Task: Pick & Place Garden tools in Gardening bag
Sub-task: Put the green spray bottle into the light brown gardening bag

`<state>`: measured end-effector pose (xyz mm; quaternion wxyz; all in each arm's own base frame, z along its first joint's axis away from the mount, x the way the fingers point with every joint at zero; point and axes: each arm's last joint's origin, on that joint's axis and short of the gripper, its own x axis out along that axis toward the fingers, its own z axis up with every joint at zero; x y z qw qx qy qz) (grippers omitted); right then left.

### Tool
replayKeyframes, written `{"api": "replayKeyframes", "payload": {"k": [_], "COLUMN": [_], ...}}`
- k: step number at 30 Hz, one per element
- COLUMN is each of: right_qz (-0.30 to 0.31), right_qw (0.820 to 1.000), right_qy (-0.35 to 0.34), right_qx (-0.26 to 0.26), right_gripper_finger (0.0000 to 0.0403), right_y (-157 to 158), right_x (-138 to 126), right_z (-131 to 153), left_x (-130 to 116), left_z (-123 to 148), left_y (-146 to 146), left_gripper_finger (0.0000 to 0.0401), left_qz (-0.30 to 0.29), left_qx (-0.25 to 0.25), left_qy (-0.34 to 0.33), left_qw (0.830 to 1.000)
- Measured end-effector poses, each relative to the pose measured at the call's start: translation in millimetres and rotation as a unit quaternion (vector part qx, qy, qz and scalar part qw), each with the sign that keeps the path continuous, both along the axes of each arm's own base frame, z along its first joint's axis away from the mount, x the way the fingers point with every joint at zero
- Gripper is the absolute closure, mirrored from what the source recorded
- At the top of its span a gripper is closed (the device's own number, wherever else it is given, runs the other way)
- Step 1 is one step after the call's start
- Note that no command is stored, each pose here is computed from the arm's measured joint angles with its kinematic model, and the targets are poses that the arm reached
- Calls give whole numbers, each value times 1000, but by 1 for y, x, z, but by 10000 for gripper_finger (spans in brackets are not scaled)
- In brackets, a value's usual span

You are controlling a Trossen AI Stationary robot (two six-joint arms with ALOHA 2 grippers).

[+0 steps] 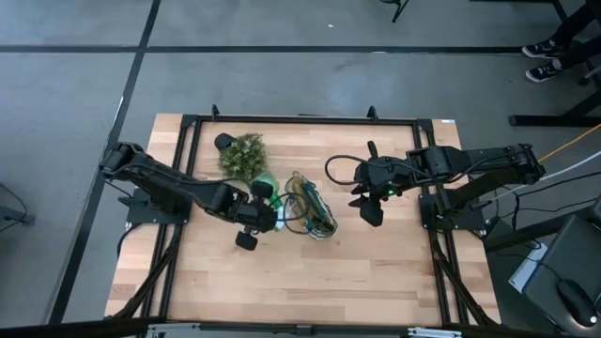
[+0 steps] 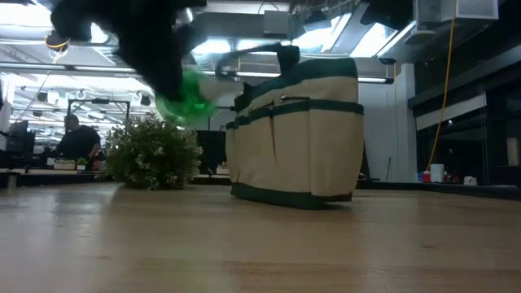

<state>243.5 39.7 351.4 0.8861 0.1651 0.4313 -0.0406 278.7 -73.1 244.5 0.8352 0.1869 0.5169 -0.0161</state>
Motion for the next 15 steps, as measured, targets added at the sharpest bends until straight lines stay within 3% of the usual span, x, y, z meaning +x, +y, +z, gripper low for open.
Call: {"api": "replayKeyframes", "payload": {"k": [9,15], "right_qz": [0,0], "right_qw": [1000,1000], "right_qy": [0,0], "right_qx": [0,0], "right_gripper_finger": [222,222], "right_y": [0,0], "right_x": [0,0], "right_z": [0,0], "left_x": [-8,-17], "left_z": [41,46], "left_y": [-18,-26], "left_gripper_finger": [369,369], "left_qz": [94,151], "left_qx": [-88,-171], "left_qy": [-63,-24], "left_qw": [990,973]}}
